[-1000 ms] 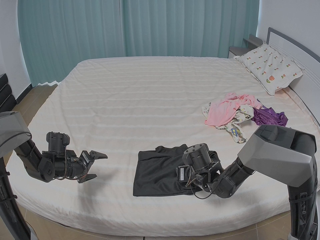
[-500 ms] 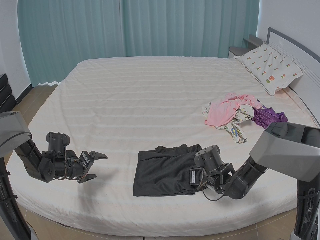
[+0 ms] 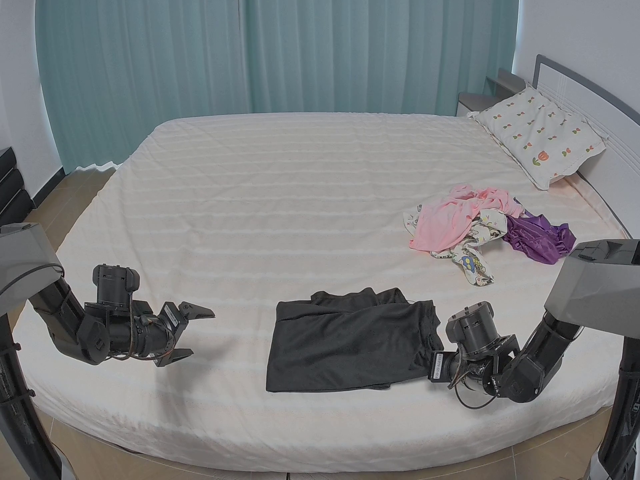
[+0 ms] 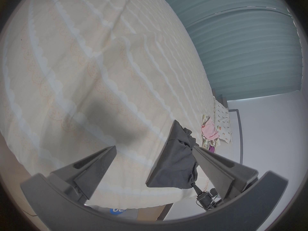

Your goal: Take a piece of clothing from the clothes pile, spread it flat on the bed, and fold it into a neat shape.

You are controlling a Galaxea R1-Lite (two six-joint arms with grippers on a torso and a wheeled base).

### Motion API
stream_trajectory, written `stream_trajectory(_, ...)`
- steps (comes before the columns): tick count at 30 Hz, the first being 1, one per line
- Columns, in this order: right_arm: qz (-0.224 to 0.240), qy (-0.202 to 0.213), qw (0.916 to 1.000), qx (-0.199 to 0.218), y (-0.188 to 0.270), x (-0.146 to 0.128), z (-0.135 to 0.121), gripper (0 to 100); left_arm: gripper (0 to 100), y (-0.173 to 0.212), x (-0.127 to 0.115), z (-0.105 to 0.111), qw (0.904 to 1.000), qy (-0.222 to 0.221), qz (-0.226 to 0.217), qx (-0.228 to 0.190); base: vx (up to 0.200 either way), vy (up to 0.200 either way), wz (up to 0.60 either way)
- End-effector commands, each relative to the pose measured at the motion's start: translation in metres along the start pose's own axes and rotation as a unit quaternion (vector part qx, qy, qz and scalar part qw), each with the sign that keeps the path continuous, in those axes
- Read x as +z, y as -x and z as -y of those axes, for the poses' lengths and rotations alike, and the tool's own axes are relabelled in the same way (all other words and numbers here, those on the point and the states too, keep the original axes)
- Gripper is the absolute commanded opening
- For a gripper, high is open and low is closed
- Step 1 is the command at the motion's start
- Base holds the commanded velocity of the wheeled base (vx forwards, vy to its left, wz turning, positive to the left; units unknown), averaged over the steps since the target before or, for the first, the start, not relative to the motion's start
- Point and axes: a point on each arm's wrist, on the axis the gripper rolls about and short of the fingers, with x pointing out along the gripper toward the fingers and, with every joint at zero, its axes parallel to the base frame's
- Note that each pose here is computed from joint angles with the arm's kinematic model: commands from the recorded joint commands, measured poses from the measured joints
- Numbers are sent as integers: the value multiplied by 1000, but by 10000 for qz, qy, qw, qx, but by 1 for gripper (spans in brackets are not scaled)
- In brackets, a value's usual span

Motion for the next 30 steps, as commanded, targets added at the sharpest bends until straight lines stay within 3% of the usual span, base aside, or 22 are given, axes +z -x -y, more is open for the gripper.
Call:
stream_trajectory(1,-81,-38,9998,-176,-3,-1,12,0,100,-1,0,0,10000,1,-3,5,0,0,0)
stream_trajectory(2,-62,-87,9997,-211,-5,1,15,0,100,-1,0,0,10000,1,-3,5,0,0,0)
stream_trajectory(3,-52,-119,9997,-228,-6,2,16,100,100,-1,0,0,10000,1,-3,5,0,0,0)
stream_trajectory(10,-91,-277,9996,-49,2,6,21,100,100,-1,0,0,10000,1,-3,5,0,0,0)
stream_trajectory(16,408,-870,9943,461,18,50,32,100,100,-1,0,0,10000,1,-3,5,0,0,0)
stream_trajectory(20,489,-1042,9916,591,11,67,39,100,100,-1,0,0,10000,1,-3,5,0,0,0)
stream_trajectory(24,553,-1215,9891,627,-16,83,40,100,100,-1,0,0,10000,1,-3,5,0,0,0)
stream_trajectory(30,292,-1537,9855,653,-74,88,21,100,100,-1,0,0,10000,1,3,10,0,0,0)
